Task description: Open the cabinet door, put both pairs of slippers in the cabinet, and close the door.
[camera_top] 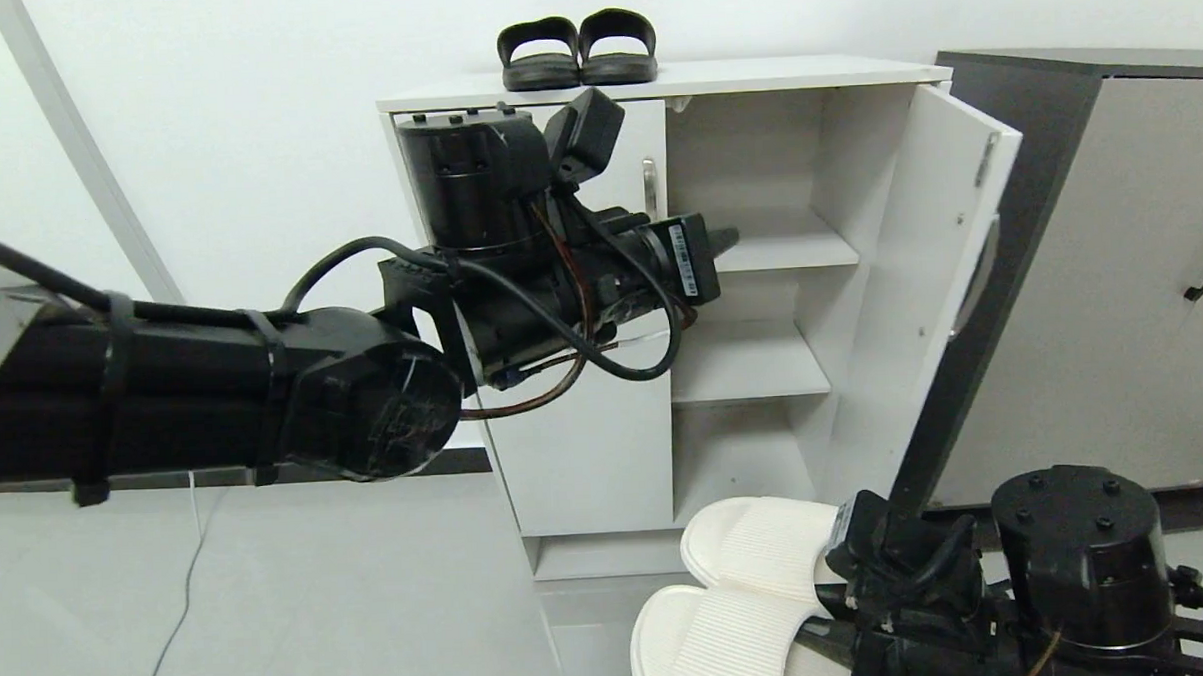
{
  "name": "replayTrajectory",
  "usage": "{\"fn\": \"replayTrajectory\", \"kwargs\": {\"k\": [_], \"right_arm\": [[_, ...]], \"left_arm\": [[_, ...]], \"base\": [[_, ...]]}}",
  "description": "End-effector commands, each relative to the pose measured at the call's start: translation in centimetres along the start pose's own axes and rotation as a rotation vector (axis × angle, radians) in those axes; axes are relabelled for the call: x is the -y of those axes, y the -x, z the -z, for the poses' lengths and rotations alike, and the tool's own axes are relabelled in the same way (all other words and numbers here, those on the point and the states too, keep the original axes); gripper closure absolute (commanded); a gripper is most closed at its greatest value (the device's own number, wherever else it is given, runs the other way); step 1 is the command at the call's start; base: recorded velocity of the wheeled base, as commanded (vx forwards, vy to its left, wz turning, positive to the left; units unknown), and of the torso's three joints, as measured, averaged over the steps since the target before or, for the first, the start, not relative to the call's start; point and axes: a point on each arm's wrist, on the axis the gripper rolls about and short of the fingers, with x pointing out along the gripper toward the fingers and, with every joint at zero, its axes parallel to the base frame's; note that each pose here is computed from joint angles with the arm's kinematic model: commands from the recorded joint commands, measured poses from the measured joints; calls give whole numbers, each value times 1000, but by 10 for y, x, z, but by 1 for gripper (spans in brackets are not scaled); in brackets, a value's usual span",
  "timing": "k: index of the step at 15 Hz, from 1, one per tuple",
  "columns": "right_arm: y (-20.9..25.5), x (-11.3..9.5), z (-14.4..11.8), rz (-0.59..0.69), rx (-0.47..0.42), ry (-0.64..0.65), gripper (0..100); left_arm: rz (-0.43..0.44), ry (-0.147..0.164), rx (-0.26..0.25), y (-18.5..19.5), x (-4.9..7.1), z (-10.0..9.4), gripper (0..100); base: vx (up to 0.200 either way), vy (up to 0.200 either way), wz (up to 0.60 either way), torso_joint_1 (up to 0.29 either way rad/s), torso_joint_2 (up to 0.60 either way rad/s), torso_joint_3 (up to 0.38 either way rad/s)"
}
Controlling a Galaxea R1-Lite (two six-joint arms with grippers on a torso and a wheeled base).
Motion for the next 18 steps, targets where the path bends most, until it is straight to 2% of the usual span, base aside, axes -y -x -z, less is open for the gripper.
{"fn": "replayTrajectory", "kwargs": {"k": [1,3,6,7,8,10,11,12,15,17,18], "right_arm": [[0,1,0,2,-2,-1,100],[-1,1,1,3,-4,-3,100],[-2,2,2,5,-9,-5,100],[-2,2,2,8,-8,-6,100],[-2,4,2,13,-7,-9,100],[-5,6,0,21,-4,-18,100],[-6,7,-1,24,-3,-19,100],[-7,10,-2,37,2,-27,100],[-6,13,-2,46,3,-43,100],[-11,14,-3,50,1,-60,100],[-13,19,-2,70,1,-74,100]], "left_arm": [[-20,-2,9,33,5,-12,100],[-75,-4,5,77,6,-14,100],[-139,-4,3,148,19,-4,100],[-192,-9,16,172,23,2,100],[-268,-36,15,192,25,11,100],[-424,-197,-31,230,26,38,100],[-483,-286,-36,244,27,44,100],[-558,-354,-17,264,31,48,100],[-731,-363,14,315,29,70,100],[-885,-362,49,352,35,92,100],[-1003,-346,61,371,40,110,100]], "base": [[0,0,0,0,0,0],[0,0,0,0,0,0],[0,0,0,0,0,0],[0,0,0,0,0,0],[0,0,0,0,0,0],[0,0,0,0,0,0],[0,0,0,0,0,0],[0,0,0,0,0,0],[0,0,0,0,0,0],[0,0,0,0,0,0],[0,0,0,0,0,0]]}}
